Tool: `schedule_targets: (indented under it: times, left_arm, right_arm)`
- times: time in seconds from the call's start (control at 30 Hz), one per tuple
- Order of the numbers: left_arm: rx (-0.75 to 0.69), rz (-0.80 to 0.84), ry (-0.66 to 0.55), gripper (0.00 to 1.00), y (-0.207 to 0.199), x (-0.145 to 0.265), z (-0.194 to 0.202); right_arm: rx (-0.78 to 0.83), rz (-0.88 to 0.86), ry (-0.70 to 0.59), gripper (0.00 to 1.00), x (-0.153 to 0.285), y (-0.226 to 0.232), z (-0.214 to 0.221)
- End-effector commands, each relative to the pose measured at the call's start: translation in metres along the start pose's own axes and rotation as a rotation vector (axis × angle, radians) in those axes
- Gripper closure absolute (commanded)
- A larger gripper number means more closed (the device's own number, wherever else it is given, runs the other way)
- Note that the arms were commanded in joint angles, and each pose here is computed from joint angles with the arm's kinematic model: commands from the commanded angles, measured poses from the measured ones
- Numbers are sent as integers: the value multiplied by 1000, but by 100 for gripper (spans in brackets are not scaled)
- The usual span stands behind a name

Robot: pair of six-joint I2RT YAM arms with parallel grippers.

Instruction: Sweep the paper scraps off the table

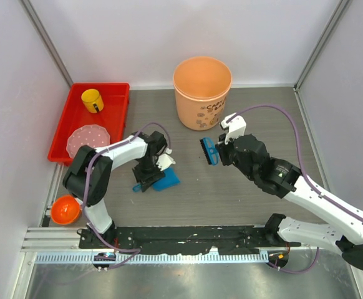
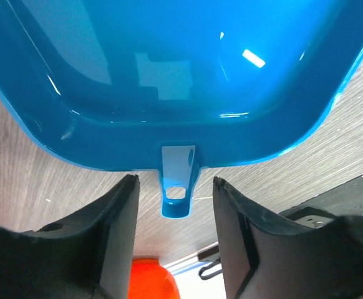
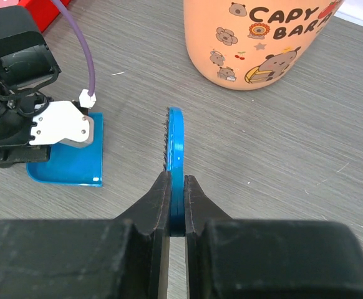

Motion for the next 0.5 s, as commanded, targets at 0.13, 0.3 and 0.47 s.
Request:
schedule_targets:
  times: [0.13, 0.3, 0.47]
  left_arm:
    - [-22, -22, -232, 0, 0, 71, -20]
    - [70, 96, -480, 0, -3, 136, -17]
    - [357, -71, -661, 0, 63, 156, 4]
  right_arm:
    - [50, -62, -50, 99, -15, 26, -4]
    - [417, -32, -163, 99, -12, 71, 5]
    - [768, 61, -161, 99, -39, 116, 25]
Point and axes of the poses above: each gripper's point midway between its finger pads, its own x axis back along the fingers, its own y axis along the line the jaws close on, z = x × y, the point moved 2 cm from there along x, back along the fingers, and after that the axes turned 4 degrees about x, right-handed, at the moved point
